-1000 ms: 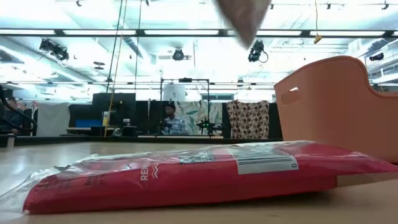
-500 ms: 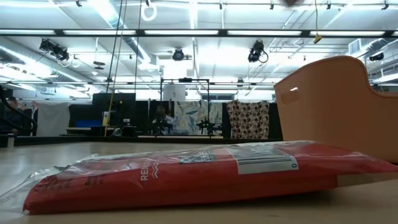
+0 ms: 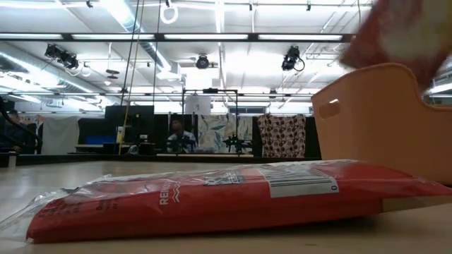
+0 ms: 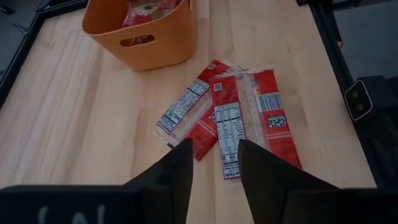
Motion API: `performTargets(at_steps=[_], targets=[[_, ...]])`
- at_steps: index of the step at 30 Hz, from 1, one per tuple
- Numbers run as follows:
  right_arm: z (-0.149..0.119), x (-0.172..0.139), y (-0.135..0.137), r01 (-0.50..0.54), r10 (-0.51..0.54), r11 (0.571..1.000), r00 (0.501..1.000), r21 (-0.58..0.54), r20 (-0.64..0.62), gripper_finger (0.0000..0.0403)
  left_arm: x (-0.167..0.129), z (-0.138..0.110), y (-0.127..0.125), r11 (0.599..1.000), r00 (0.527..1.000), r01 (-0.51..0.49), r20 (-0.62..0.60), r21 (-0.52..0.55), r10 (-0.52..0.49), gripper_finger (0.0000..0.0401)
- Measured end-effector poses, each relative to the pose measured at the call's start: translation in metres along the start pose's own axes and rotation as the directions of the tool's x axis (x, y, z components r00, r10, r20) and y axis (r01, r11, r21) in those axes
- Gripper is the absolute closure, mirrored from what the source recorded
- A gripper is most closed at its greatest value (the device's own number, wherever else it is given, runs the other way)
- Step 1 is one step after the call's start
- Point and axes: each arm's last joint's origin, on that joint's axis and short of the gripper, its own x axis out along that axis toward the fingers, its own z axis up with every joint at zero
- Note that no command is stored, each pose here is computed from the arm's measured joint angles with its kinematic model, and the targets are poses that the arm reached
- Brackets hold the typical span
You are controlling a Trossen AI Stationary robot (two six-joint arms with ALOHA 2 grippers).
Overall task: Sort popcorn bags into baskets
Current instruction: Put the popcorn bag into the orange bin
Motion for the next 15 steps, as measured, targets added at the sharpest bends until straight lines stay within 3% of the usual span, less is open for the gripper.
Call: performTargets(at_steps=[8, 12, 15], targets=[[-0.023, 0.041, -0.004, 0.163, -0.150, 0.982, 0.980, 0.098, -0.134, 0.0399, 0.000, 0.000, 0.000, 1.000, 1.000, 0.000, 0.000, 0.000, 0.000, 0.0268], [-0.028, 0.055, -0.001, 0.173, -0.150, 0.976, 0.973, 0.130, -0.174, 0.0398, 0.002, 0.001, 0.002, 1.000, 1.000, -0.005, -0.002, -0.005, 0.005, 0.0268], [-0.025, 0.057, 0.006, 0.097, -0.079, 0.986, 0.988, 0.137, -0.133, 0.0398, 0.003, 0.001, 0.003, 1.000, 1.000, -0.009, -0.003, -0.007, 0.009, 0.0268]])
